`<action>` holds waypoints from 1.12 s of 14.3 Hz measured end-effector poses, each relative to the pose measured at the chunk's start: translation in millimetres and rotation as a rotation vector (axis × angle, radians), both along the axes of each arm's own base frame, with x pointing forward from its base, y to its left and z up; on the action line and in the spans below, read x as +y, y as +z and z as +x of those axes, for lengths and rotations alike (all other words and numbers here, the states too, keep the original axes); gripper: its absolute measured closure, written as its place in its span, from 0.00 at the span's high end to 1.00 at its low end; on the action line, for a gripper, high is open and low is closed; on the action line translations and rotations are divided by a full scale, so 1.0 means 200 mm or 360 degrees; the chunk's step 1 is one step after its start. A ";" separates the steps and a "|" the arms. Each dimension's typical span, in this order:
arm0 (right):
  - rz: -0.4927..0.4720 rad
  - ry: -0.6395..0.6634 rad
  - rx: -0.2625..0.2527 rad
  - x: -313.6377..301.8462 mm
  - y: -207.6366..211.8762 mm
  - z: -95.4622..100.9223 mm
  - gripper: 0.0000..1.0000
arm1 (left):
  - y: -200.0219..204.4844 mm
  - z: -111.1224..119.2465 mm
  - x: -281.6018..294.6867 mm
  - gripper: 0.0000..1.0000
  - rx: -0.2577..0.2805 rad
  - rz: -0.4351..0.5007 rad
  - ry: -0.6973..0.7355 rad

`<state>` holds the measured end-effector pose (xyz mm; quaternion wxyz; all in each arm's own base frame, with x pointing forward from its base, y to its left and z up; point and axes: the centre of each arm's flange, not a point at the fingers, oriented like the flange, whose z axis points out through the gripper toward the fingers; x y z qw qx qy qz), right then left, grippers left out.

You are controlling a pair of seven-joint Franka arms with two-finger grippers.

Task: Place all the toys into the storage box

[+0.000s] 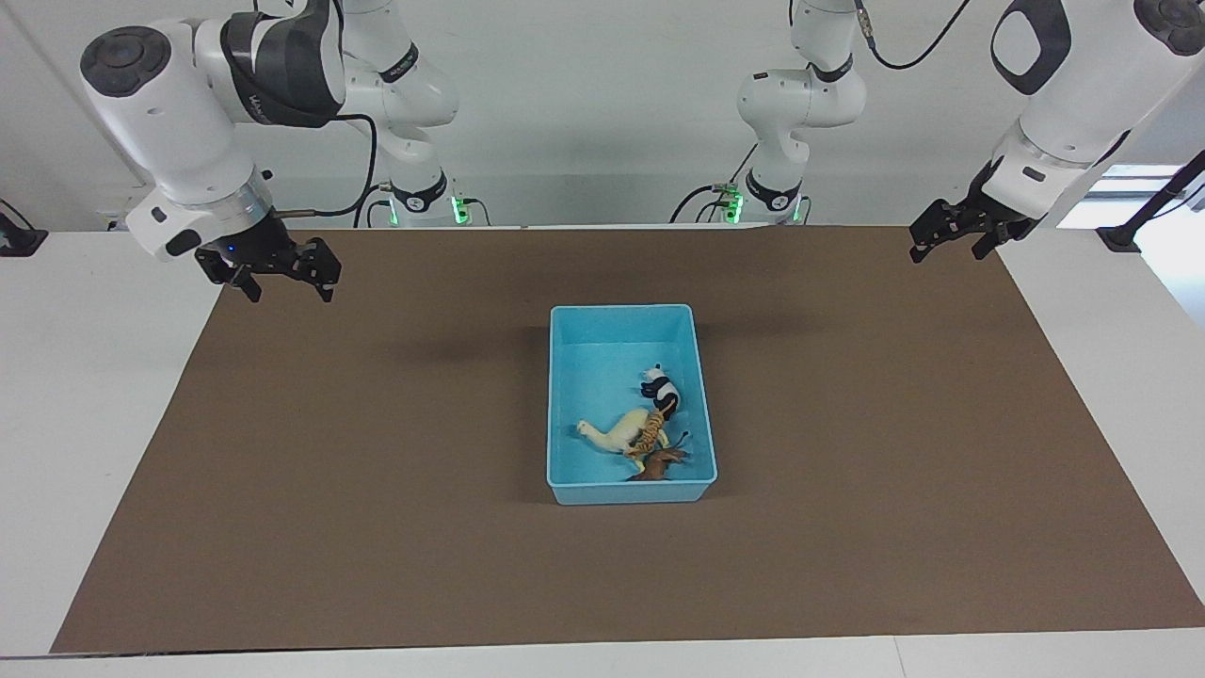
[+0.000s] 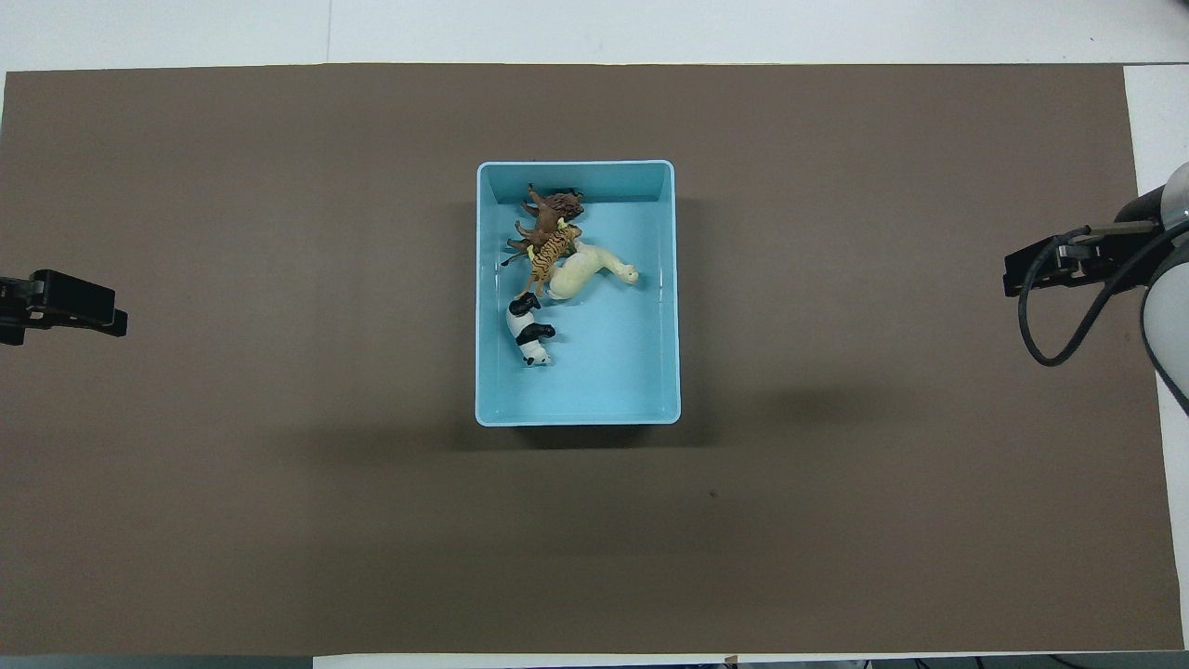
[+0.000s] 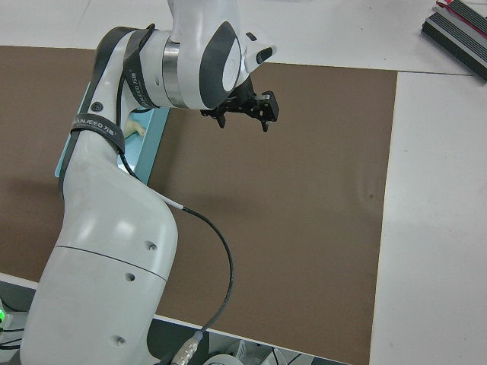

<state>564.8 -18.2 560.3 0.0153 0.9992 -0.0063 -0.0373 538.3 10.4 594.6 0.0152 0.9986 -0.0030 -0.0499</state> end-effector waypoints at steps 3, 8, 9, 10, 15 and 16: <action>0.0008 -0.0002 0.0051 0.00 -0.01 -0.02 1.00 | 0.00 0.00 0.00 1.00 0.0000 0.0000 0.0000; 0.0015 -0.0005 0.0073 0.00 0.00 -0.03 1.00 | 0.00 0.00 0.00 1.00 0.0000 0.0000 0.0000; 0.0015 -0.0005 0.0071 0.00 0.01 -0.03 1.00 | 0.00 0.00 0.00 1.00 0.0000 0.0000 0.0000; 0.0015 -0.0005 0.0071 0.00 0.01 -0.03 1.00 | 0.00 0.00 0.00 1.00 0.0000 0.0000 0.0000; 0.0015 -0.0005 0.0070 0.00 0.01 -0.03 1.00 | 0.00 0.00 0.00 1.00 0.0000 0.0000 0.0000; 0.0014 -0.0005 0.0070 0.00 0.01 -0.03 1.00 | 0.00 0.00 0.00 1.00 0.0000 0.0000 0.0000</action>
